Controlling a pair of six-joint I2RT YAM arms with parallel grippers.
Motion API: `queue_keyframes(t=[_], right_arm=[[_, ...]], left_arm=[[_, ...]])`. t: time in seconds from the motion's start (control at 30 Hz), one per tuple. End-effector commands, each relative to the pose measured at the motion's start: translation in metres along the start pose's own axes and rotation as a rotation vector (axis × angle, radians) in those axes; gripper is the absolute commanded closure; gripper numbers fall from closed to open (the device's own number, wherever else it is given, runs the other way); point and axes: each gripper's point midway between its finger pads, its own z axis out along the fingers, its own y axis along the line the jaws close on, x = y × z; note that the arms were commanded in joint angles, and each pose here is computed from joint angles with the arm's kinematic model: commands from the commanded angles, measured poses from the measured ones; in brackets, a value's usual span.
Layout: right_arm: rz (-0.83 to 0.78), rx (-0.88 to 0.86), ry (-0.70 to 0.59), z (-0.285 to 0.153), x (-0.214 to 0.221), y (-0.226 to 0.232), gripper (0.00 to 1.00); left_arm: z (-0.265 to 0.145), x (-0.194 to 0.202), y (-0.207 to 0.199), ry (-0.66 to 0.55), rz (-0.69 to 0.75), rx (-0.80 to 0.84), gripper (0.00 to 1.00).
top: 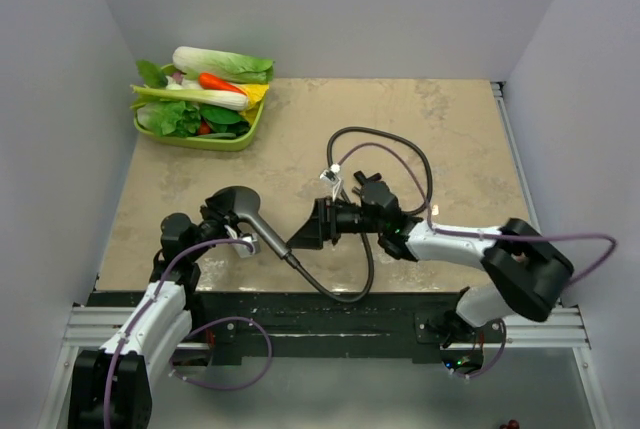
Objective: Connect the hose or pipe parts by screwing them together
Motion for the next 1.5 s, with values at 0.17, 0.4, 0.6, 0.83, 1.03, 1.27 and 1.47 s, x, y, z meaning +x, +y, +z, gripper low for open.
queue_keyframes(t=[0.17,0.4,0.6,0.83,1.03,1.27,1.47], right_arm=[[-0.617,0.691,-0.035,-0.064,-0.059,-0.005,0.01],[-0.942,0.992,0.004,-0.063,-0.02,0.018,0.01],[-1.075,1.016,0.07,-0.039,0.007,0.029,0.06],[-1.14,1.071,0.039,-0.022,0.003,0.026,0.17],[-1.145,1.035,0.059,0.001,0.012,0.02,0.27],[-1.146,0.987,0.053,0.016,0.017,0.019,0.39],[-1.122,0.963,0.055,0.02,0.023,0.015,0.65]], left_arm=[[0.001,-0.012,0.051,-0.046,0.033,-0.135,1.0],[0.003,-0.009,0.048,-0.037,0.027,-0.119,1.0],[0.003,-0.008,0.049,-0.033,0.033,-0.118,1.0],[0.003,-0.009,0.049,-0.035,0.029,-0.119,1.0],[0.003,-0.009,0.05,-0.034,0.028,-0.12,1.0],[0.003,-0.009,0.052,-0.037,0.028,-0.125,1.0],[0.002,-0.009,0.051,-0.032,0.028,-0.126,1.0]])
